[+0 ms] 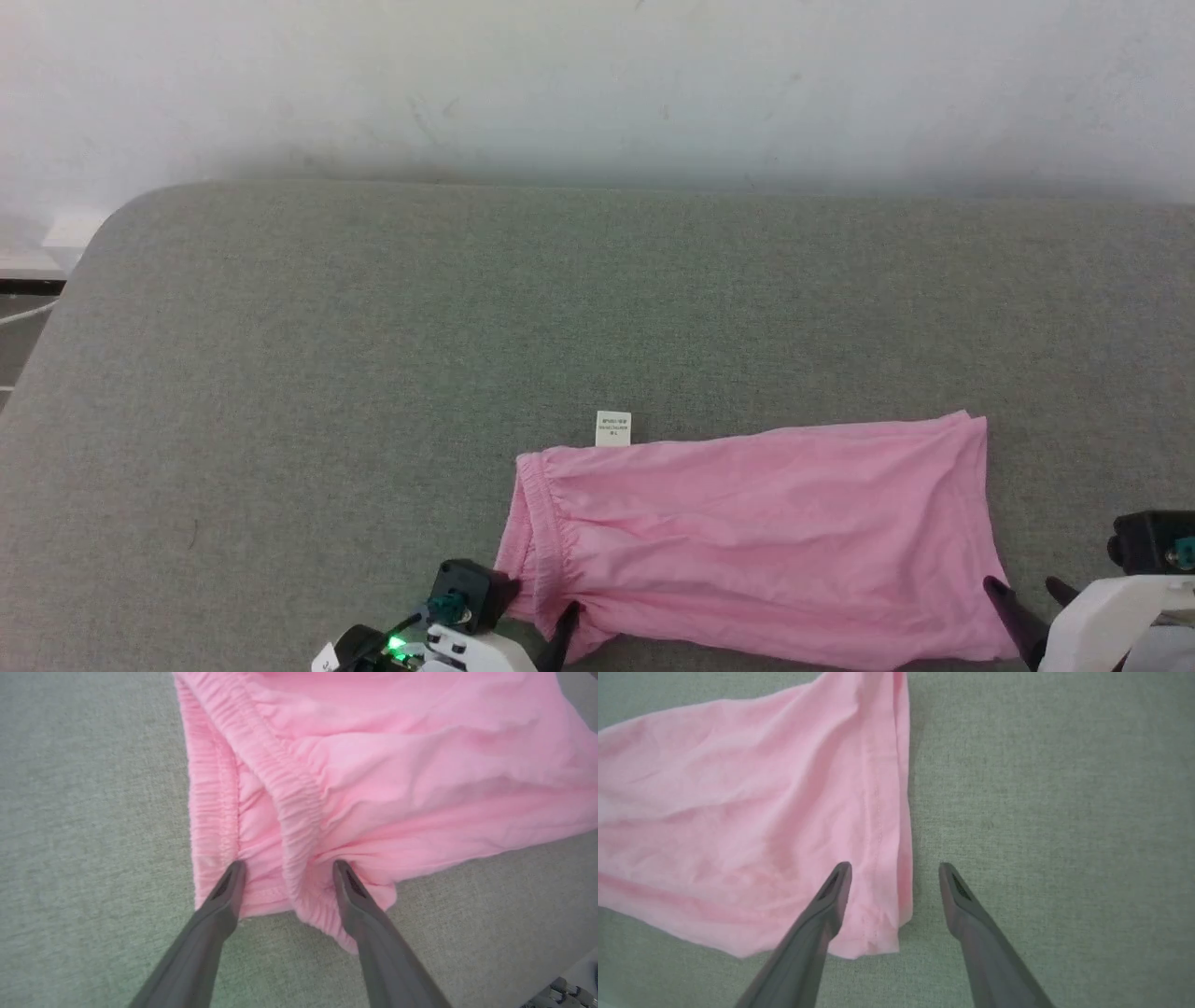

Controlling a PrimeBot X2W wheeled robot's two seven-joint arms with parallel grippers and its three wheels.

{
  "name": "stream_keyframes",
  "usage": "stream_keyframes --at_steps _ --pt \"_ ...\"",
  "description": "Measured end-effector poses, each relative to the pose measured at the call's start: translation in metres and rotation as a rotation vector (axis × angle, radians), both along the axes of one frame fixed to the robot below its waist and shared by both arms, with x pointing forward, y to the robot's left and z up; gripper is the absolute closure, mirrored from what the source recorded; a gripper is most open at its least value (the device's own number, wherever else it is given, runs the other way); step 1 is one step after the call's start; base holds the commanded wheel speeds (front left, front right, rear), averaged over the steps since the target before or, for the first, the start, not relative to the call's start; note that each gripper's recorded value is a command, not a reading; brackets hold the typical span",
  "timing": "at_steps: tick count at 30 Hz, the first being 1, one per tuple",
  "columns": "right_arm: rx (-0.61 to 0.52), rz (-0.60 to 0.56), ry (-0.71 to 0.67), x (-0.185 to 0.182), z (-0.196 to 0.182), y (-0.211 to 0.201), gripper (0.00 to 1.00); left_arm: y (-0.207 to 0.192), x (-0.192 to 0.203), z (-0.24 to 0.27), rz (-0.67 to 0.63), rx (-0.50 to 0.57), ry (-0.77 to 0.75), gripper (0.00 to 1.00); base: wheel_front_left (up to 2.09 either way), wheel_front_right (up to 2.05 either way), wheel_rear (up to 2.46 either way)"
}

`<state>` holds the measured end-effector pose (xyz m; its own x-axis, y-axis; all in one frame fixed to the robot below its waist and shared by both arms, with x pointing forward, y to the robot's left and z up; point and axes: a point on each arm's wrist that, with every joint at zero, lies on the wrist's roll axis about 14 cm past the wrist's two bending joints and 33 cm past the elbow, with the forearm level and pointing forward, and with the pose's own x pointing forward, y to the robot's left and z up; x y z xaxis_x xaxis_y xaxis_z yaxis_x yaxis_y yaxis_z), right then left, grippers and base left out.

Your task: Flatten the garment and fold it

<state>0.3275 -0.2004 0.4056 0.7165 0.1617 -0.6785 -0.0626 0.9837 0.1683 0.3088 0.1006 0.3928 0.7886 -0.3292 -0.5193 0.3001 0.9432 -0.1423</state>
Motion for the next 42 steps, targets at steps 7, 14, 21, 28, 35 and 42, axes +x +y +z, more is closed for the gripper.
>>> stream_keyframes --at_steps 7,14,21,28,35,42 --pt "-0.015 0.006 -0.123 0.021 0.031 -0.002 0.00 0.011 0.012 0.041 0.071 -0.073 -0.169 0.00 0.00 0.00 0.00" --pt "-0.039 0.018 -0.155 0.034 0.033 -0.004 0.00 0.051 0.033 0.104 0.237 -0.088 -0.510 0.00 0.00 0.00 0.00" --pt "-0.017 0.031 -0.102 0.039 0.017 0.003 0.00 0.086 0.042 0.163 0.378 -0.002 -0.756 0.00 0.00 0.00 0.00" --pt "-0.002 0.025 0.008 0.034 -0.012 0.003 0.00 0.102 0.029 0.161 0.412 0.164 -0.800 0.00 0.00 0.00 0.00" --pt "0.026 0.040 0.075 0.033 -0.029 0.012 0.00 0.103 0.025 0.152 0.401 0.245 -0.790 0.00 0.00 0.00 0.00" --pt "0.042 0.087 0.106 0.037 -0.036 0.025 1.00 0.102 0.025 0.146 0.416 0.233 -0.765 0.00 0.00 0.00 0.00"
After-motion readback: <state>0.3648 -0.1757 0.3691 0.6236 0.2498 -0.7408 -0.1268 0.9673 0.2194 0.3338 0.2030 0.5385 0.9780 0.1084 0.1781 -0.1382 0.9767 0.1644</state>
